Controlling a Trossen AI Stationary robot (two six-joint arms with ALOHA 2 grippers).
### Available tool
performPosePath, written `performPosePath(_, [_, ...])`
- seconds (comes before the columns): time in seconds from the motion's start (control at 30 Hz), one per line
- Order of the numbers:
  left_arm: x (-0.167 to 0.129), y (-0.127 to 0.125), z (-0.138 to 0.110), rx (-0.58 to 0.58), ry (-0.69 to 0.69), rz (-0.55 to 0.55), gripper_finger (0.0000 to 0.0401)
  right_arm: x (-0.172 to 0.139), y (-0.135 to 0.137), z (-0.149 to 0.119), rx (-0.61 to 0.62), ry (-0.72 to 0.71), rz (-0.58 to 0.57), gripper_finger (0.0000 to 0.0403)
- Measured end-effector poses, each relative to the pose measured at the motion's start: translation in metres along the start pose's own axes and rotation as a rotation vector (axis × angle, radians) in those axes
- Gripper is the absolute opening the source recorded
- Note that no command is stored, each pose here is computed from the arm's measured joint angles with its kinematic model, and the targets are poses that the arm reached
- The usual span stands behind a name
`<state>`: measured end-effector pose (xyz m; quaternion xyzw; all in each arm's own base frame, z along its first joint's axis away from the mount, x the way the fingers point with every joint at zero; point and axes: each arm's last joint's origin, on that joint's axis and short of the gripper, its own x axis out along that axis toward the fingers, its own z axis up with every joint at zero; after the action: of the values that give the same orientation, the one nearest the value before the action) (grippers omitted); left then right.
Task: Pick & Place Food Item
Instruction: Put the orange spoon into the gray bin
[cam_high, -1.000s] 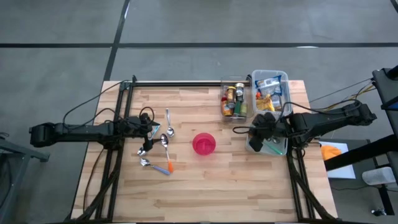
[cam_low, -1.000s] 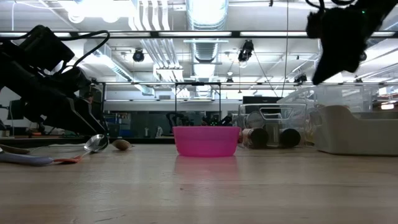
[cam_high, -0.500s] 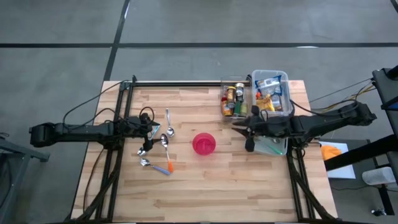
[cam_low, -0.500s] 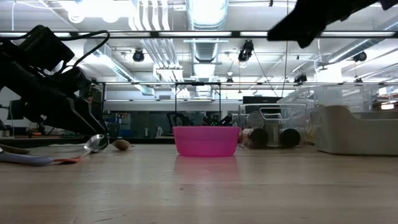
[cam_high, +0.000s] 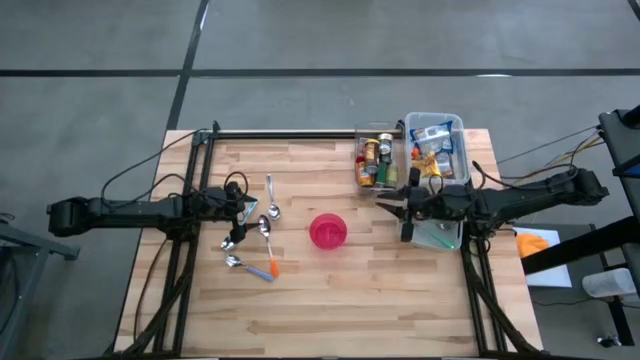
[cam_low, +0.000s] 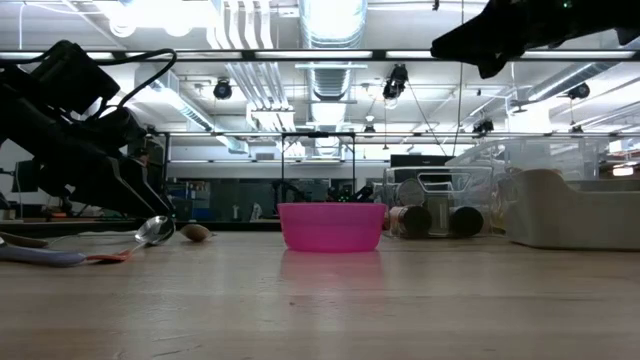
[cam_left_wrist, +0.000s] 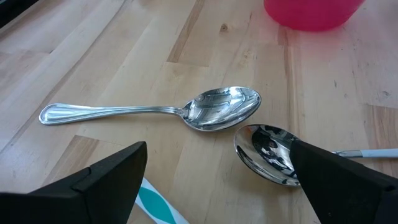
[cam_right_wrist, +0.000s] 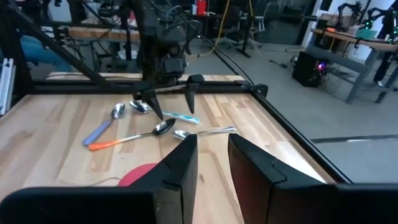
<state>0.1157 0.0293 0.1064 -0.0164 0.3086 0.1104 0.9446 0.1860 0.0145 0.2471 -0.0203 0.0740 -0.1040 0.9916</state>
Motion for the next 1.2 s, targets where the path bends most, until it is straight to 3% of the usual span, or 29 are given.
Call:
performPosePath(0.37, [0.0, 0.0, 0.0, 0.0, 0.0, 0.0, 0.0396, -0.012, -0.016, -0.004, 0.005, -0.026, -0.062, 0.0087])
performPosePath(0.57, [0.0, 0.0, 0.0, 0.0, 0.0, 0.0, 0.0396, -0.025, -0.022, -0.004, -0.01, -0.007, 0.007, 0.0087])
performPosePath(0.9, [0.0, 0.0, 0.0, 0.0, 0.0, 0.0, 0.0396, -0.033, -0.025, -0.002, 0.066, -0.012, -0.001, 0.0087])
performPosePath(1.2, [0.0, 0.0, 0.0, 0.0, 0.001, 0.0, 0.0396, -0.033, -0.026, -0.003, 0.064, -0.007, -0.027, 0.0087])
